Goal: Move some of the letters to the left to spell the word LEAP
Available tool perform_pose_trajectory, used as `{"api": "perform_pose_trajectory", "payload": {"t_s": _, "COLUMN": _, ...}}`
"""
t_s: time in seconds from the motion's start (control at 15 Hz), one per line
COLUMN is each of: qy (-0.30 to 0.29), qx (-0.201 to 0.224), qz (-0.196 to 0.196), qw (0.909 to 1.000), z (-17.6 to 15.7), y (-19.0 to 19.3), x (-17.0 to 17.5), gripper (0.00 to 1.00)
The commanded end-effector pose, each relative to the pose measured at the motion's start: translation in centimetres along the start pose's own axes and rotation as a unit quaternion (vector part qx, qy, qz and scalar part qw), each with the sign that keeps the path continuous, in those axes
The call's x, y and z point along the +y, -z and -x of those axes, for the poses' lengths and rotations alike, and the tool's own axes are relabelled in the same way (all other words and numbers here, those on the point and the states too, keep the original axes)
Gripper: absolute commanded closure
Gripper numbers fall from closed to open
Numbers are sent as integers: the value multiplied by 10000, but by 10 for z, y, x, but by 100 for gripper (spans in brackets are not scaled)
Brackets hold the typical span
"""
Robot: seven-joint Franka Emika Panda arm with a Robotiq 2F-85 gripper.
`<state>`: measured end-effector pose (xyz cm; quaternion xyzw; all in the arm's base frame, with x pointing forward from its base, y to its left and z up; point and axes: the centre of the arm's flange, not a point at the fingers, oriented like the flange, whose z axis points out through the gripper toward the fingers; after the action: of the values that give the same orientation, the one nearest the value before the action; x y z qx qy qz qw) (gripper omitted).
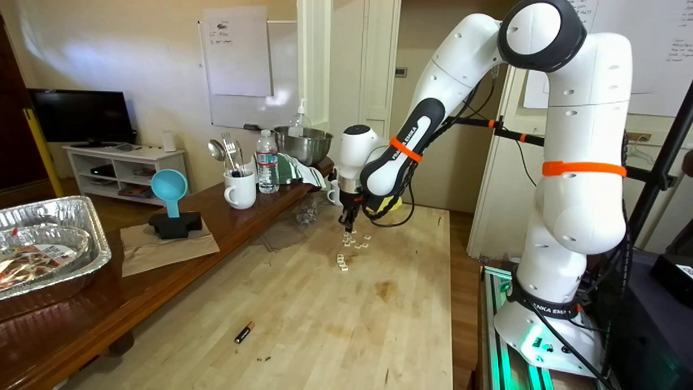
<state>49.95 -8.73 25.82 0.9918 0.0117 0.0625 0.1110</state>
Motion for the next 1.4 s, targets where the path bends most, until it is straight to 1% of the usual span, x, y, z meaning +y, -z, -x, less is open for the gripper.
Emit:
{"api": "perform_pose_trajectory", "payload": {"t_s": 0.0, "qy": 193, "qx": -53, "qz": -180, "qw": 9996, "z": 8, "y": 3, "x": -4, "gripper": 100}}
{"api": "perform_pose_trajectory", "payload": {"t_s": 0.47, "qy": 671, "qx": -167, "qz": -530, "qw": 9962, "z": 17, "y": 8, "x": -28, "gripper": 100}}
{"api": "perform_pose_trajectory", "payload": {"t_s": 0.67, "qy": 832, "qx": -208, "qz": -618, "qw": 9944, "z": 17, "y": 10, "x": -39, "gripper": 100}}
{"api": "perform_pose_trajectory", "payload": {"t_s": 1.0, "qy": 1014, "qx": -280, "qz": -663, "qw": 9922, "z": 17, "y": 14, "x": -50, "gripper": 100}}
{"api": "perform_pose_trajectory", "payload": {"t_s": 1.33, "qy": 1083, "qx": -350, "qz": -665, "qw": 9913, "z": 17, "y": 19, "x": -55, "gripper": 100}}
